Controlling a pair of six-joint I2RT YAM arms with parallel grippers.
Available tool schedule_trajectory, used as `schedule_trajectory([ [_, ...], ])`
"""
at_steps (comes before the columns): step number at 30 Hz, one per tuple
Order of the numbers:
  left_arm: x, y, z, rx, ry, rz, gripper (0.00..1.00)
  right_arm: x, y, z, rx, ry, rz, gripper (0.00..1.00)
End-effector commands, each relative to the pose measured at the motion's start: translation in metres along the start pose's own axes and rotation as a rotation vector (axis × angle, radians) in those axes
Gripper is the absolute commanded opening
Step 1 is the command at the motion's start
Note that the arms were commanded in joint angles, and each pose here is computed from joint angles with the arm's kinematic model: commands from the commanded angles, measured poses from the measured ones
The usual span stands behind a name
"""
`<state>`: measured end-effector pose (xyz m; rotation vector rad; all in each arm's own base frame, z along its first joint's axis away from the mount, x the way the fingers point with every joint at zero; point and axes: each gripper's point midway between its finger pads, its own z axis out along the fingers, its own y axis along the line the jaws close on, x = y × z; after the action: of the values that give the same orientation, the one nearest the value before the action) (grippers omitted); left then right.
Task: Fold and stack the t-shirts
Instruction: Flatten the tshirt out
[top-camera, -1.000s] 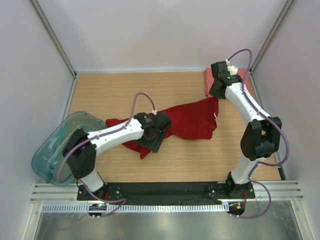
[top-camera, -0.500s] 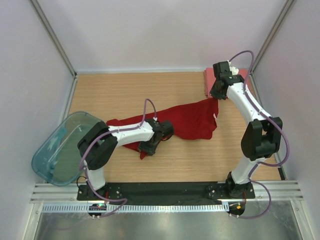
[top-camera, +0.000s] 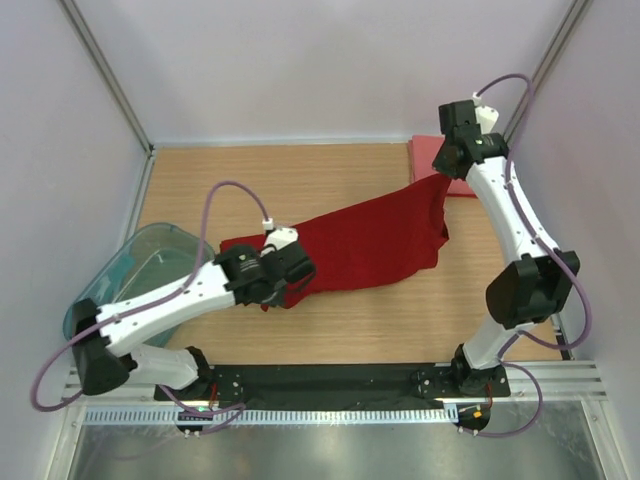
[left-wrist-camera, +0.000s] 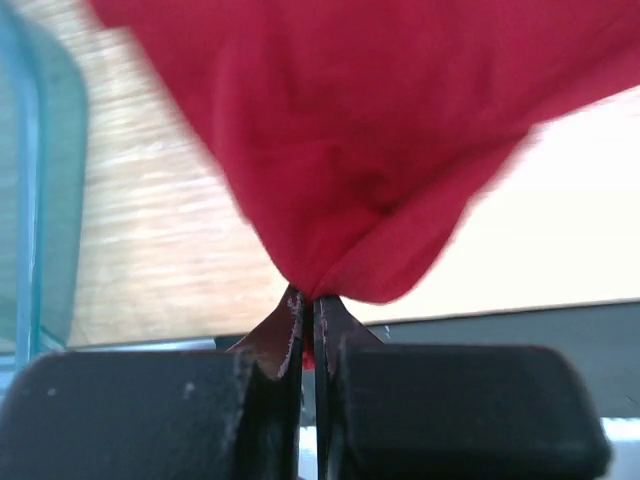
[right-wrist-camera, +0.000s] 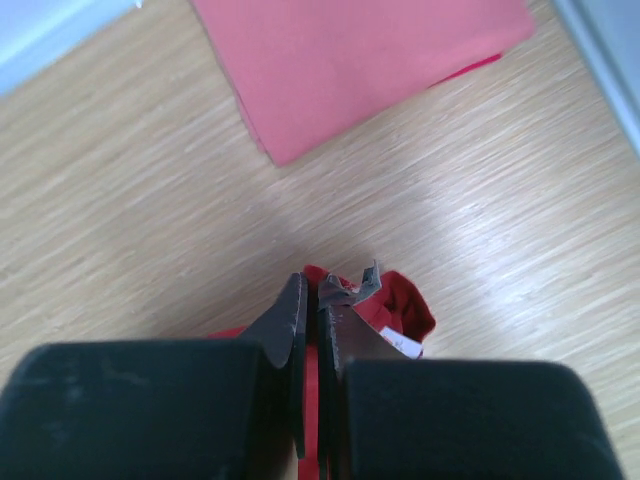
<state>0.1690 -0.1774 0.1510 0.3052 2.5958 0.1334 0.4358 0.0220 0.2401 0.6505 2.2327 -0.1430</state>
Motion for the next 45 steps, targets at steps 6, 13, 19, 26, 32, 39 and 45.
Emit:
schedule_trajectory([
  [6,0.027,0.077,-0.057,-0.108,-0.062,-0.200,0.00,-0.076,-0.052,-0.121,-0.010,-0.305,0.099,0.01],
  [13,0.021,0.095,-0.062,-0.164,-0.114,-0.173,0.00,-0.068,-0.041,-0.100,-0.007,-0.255,0.083,0.01],
  [19,-0.013,0.058,-0.049,-0.117,-0.154,-0.026,0.00,-0.039,0.026,0.002,-0.077,-0.067,-0.022,0.01],
  [26,-0.043,0.047,-0.024,-0.216,-0.093,0.113,0.00,0.036,0.062,0.067,-0.135,0.299,-0.165,0.46],
  [32,-0.039,0.037,-0.007,-0.143,-0.022,0.071,0.00,0.050,0.022,0.016,-0.132,0.275,-0.185,0.62],
  [39,-0.031,0.018,0.002,-0.077,0.036,0.067,0.00,0.140,-0.062,-0.021,-0.076,0.352,-0.164,0.56],
  [45,-0.026,0.022,-0.004,-0.055,0.030,0.054,0.00,0.184,-0.063,-0.011,-0.229,0.387,-0.040,0.49],
])
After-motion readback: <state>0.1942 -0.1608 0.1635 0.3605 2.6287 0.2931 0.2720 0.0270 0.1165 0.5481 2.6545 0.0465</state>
